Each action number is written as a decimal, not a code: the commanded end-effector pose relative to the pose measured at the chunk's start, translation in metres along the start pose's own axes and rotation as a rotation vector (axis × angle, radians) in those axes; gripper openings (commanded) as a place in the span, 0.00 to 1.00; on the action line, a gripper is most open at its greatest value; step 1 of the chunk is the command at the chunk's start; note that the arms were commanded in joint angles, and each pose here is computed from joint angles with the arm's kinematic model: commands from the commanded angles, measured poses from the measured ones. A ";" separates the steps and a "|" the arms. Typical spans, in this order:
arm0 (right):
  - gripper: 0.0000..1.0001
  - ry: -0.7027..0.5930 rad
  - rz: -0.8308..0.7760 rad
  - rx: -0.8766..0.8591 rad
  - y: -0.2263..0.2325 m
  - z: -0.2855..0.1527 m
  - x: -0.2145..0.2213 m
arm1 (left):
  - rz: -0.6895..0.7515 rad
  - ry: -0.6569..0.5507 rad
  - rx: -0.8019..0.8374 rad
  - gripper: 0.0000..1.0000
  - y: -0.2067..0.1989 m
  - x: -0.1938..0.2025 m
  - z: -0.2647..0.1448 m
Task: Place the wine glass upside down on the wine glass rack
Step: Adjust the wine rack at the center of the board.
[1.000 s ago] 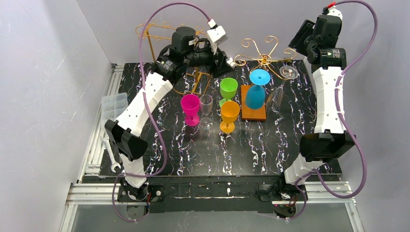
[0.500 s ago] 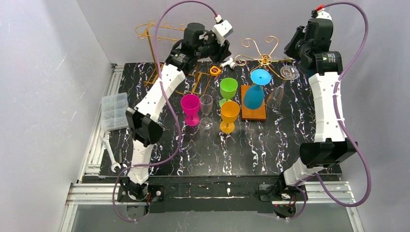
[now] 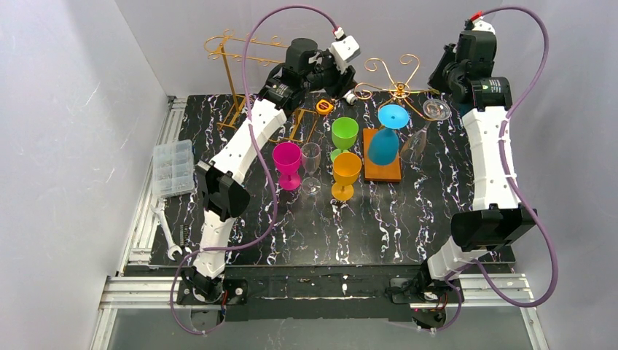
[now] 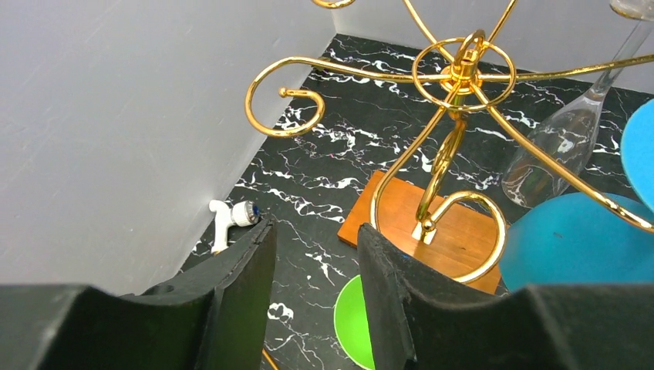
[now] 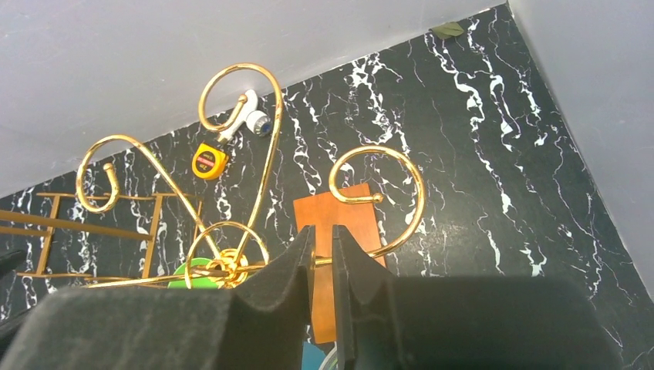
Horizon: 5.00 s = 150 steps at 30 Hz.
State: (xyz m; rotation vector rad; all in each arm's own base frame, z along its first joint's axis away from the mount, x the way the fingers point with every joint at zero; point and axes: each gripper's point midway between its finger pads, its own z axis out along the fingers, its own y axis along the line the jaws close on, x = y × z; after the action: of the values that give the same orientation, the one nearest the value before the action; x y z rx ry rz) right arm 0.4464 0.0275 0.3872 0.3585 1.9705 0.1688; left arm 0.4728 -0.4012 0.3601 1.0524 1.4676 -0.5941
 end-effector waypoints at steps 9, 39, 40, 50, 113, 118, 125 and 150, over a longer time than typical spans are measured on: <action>0.20 0.025 -0.024 0.046 -0.013 0.014 0.010 | -0.020 -0.097 0.146 0.43 -0.040 -0.038 -0.017; 0.30 -0.011 -0.032 -0.002 -0.002 -0.011 -0.004 | -0.104 0.000 0.102 0.85 -0.048 -0.052 -0.113; 0.27 -0.011 -0.030 -0.001 -0.002 -0.011 -0.003 | -0.142 -0.027 0.087 0.85 -0.040 -0.062 -0.114; 0.25 -0.027 -0.026 0.028 -0.008 -0.013 -0.004 | -0.415 -0.169 0.111 0.81 -0.009 -0.084 -0.056; 0.44 -0.132 -0.011 -0.089 0.012 -0.002 -0.043 | -0.509 -0.033 0.190 0.67 -0.100 -0.055 -0.076; 0.46 -0.149 0.014 -0.150 0.024 -0.014 -0.047 | -0.526 -0.048 0.005 0.74 -0.048 -0.052 -0.084; 0.44 -0.138 0.017 -0.154 0.024 -0.019 -0.042 | -0.599 -0.178 0.018 0.75 -0.004 -0.065 -0.042; 0.39 -0.109 0.039 -0.154 0.016 -0.004 -0.009 | -0.676 -0.324 0.064 0.59 0.008 -0.061 0.022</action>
State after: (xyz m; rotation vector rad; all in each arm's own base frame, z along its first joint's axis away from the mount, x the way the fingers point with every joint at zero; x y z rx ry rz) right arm 0.4513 0.0364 0.3620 0.3164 1.9565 0.2822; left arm 0.4851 -0.4339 0.3831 0.4713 1.6031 -1.2118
